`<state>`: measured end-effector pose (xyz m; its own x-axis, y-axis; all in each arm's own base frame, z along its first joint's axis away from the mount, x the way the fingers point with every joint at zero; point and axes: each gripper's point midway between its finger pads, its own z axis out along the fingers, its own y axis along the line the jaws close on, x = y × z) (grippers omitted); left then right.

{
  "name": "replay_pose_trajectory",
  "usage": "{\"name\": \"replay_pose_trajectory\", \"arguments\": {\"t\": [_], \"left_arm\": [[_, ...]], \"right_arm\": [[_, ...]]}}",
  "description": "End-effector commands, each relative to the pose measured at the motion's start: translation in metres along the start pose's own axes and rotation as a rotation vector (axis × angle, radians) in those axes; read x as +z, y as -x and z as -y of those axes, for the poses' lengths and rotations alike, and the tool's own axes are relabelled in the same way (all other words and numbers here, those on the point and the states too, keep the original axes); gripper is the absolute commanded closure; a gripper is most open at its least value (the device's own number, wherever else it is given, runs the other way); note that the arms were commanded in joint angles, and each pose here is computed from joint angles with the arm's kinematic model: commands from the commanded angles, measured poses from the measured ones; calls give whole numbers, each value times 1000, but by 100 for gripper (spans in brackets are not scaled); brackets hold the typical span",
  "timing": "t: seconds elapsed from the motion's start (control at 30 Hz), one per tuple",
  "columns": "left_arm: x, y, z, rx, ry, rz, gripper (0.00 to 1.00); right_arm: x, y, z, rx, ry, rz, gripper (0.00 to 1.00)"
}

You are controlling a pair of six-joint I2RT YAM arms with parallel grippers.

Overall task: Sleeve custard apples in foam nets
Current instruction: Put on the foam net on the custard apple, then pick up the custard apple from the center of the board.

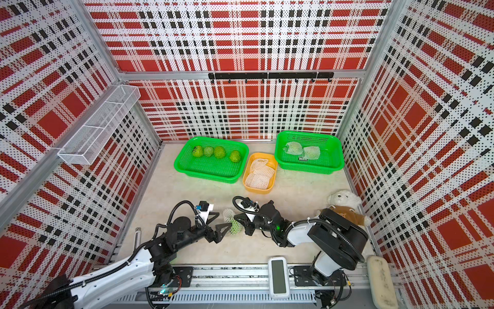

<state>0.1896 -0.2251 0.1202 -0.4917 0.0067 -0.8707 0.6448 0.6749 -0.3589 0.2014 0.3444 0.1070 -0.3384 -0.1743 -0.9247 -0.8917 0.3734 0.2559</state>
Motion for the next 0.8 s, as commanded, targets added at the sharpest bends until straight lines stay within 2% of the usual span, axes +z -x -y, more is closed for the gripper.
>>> {"name": "replay_pose_trajectory", "arguments": {"t": [0.0,0.17,0.33,0.63,0.77], "left_arm": [[6,8,-5,41,47,70,1],[21,-13,-8,76,71,10,0],[36,-22,-6,89,48,-13,6],[50,-34,-5,113,46,-35,3],[56,-42,-7,117,53,-60,11]], "right_arm": [[1,8,-5,-48,20,36,100],[0,1,-7,-57,22,17,100],[-2,-4,-12,-76,34,20,100],[-4,-9,-12,-72,39,20,100],[-5,-8,-12,-68,34,24,100]]}}
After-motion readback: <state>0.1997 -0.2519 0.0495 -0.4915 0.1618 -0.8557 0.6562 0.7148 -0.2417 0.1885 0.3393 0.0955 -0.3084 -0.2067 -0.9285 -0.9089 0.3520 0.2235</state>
